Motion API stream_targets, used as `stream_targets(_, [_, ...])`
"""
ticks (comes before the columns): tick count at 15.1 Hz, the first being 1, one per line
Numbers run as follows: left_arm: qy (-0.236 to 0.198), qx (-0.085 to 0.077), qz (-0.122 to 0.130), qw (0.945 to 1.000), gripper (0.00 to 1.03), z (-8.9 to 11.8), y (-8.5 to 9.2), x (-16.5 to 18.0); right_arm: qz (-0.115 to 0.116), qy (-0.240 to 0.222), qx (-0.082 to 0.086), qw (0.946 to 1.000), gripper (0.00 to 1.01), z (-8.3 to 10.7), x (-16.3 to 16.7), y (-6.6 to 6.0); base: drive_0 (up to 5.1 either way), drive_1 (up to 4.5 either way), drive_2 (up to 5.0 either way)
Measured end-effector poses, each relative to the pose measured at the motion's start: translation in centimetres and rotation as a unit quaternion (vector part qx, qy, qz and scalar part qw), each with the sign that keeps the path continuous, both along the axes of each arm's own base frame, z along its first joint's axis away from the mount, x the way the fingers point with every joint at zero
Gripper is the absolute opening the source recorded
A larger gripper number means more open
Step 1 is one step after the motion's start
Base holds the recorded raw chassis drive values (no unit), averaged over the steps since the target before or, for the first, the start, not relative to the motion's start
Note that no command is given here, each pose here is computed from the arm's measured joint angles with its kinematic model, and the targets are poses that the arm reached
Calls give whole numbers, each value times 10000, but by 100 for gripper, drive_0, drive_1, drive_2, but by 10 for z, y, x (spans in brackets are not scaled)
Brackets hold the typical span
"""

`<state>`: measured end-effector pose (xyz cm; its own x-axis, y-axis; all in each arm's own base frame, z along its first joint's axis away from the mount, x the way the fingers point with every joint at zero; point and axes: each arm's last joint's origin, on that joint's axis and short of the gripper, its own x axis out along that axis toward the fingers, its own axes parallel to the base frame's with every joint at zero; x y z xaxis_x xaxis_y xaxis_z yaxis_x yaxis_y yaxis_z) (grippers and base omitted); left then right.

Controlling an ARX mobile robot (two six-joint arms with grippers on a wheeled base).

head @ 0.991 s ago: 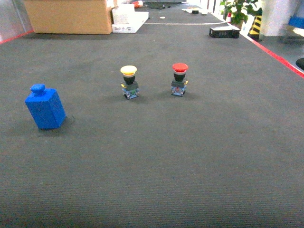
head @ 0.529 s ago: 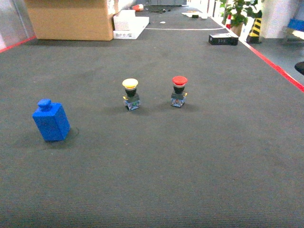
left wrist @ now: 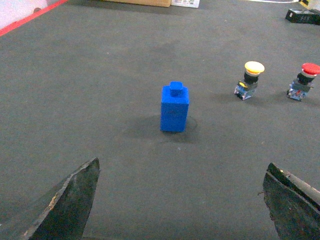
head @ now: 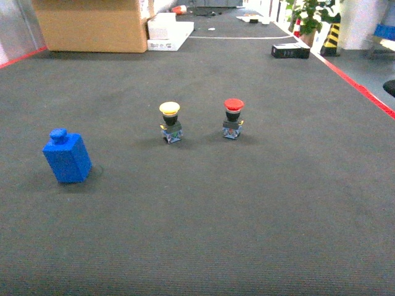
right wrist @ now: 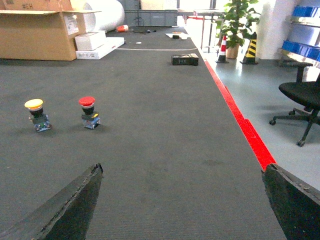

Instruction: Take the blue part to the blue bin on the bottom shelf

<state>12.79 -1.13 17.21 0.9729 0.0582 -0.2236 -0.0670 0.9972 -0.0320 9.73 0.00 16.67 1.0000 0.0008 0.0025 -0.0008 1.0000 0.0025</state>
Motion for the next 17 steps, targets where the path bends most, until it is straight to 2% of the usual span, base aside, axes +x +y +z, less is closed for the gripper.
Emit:
stream_targets(2, [-26,-178,-104,9998,98,10,-7,41,-6,4,0,10000,98,0,0,0,0,0,0])
stream_targets(4, [82,-211,-202,9995,98,8,-13,93,-6,6,0,10000,98,0,0,0,0,0,0])
stream_targets(8, [823,-138,-280,9961,98,-33,-17,145,-6,6,0,10000,98,0,0,0,0,0,0])
stream_targets(10, [943,-116,-187,9953,98,-48,-14,168,-6,6,0,10000,98,0,0,0,0,0,0])
stream_targets(13, [1169,10,-149,9930,98,-72,-13,206,-6,4,0,10000,98,0,0,0,0,0,0])
stream_targets(17, [1337,83,-114,9909,98,-94,-9,248,-6,4,0,10000,98,0,0,0,0,0,0])
